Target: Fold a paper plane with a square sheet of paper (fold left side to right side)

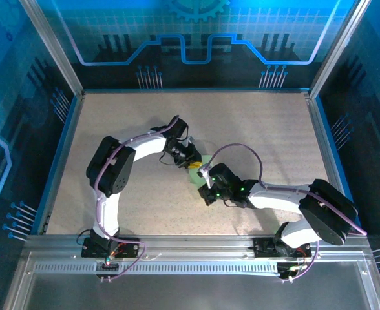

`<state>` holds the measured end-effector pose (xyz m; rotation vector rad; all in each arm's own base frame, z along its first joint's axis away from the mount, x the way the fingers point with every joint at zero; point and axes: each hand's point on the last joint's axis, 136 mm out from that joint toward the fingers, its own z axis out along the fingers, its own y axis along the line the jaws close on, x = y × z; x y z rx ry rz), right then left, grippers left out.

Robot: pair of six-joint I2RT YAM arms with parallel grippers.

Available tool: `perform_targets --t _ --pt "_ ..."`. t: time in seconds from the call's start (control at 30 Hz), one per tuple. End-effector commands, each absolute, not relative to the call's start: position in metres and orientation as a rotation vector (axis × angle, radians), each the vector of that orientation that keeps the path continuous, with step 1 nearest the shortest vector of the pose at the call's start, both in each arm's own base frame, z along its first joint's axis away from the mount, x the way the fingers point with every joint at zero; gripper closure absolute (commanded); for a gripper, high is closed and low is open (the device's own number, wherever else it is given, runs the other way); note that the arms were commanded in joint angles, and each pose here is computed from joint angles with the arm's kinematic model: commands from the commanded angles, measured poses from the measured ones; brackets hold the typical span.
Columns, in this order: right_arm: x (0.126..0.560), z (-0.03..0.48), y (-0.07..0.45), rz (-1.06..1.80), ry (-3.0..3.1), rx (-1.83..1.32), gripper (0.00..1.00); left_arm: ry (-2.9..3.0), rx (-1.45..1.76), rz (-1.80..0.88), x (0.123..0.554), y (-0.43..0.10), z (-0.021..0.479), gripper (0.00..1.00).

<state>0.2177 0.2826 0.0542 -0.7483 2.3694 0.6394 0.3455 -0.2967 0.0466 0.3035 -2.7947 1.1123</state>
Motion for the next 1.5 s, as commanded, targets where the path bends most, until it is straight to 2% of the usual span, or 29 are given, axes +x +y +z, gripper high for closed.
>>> perform_targets --t 0.0,0.63,1.1,1.47 --pt "0.221 0.056 0.281 0.66 2.366 -0.707 0.96 -2.78 0.247 1.072 0.342 -0.299 0.038 0.82" --pt "0.225 0.041 0.274 0.642 2.451 -0.574 0.97 -2.827 0.222 0.805 0.324 -0.279 -0.018 0.86" --pt "0.237 0.024 0.244 0.472 2.572 -0.431 0.97 -2.841 0.204 0.755 0.323 -0.276 -0.024 0.87" --pt "0.248 0.029 0.238 0.441 2.57 -0.391 0.97 -2.842 0.202 0.75 0.322 -0.277 -0.025 0.87"
